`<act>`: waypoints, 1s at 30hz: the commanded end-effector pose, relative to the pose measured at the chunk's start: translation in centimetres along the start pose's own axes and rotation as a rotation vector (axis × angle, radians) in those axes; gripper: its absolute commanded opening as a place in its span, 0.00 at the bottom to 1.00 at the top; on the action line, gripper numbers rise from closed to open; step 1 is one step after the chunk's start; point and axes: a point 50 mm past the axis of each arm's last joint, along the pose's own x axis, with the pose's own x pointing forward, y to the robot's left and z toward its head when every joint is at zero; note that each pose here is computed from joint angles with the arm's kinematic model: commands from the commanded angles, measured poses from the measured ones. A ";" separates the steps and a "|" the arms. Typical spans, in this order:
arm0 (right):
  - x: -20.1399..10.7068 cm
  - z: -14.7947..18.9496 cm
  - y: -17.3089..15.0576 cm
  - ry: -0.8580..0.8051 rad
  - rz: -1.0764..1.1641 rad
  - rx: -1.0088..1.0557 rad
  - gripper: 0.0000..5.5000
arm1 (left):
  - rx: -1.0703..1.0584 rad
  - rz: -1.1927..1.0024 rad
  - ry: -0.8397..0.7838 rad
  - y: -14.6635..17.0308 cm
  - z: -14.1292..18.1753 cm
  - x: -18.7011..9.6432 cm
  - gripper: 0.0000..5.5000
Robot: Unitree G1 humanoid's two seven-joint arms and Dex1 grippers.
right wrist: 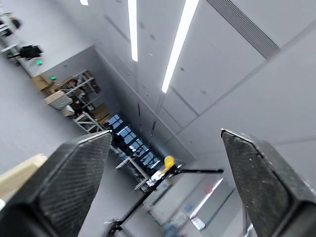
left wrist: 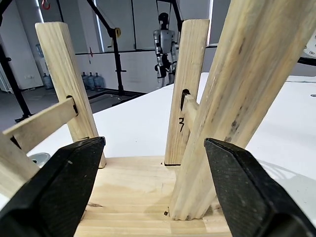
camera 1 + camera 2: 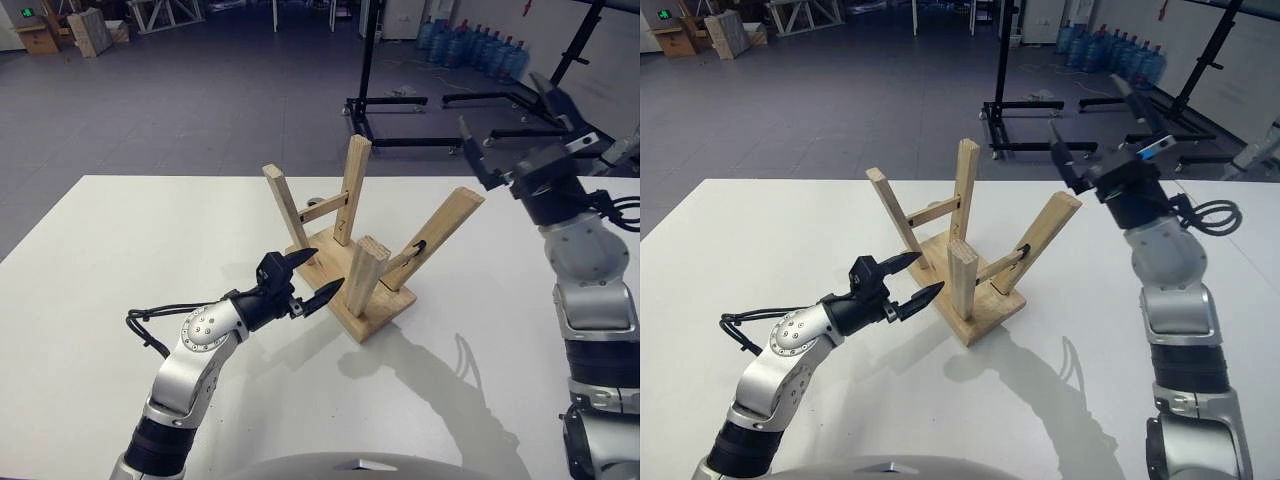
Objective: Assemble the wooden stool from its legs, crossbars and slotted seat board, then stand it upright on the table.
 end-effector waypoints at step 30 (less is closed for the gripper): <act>-4.2 -2.8 7.1 0.323 0.140 1.106 0.74 | 0.122 -0.211 -0.076 -2.5 5.5 3.1 0.67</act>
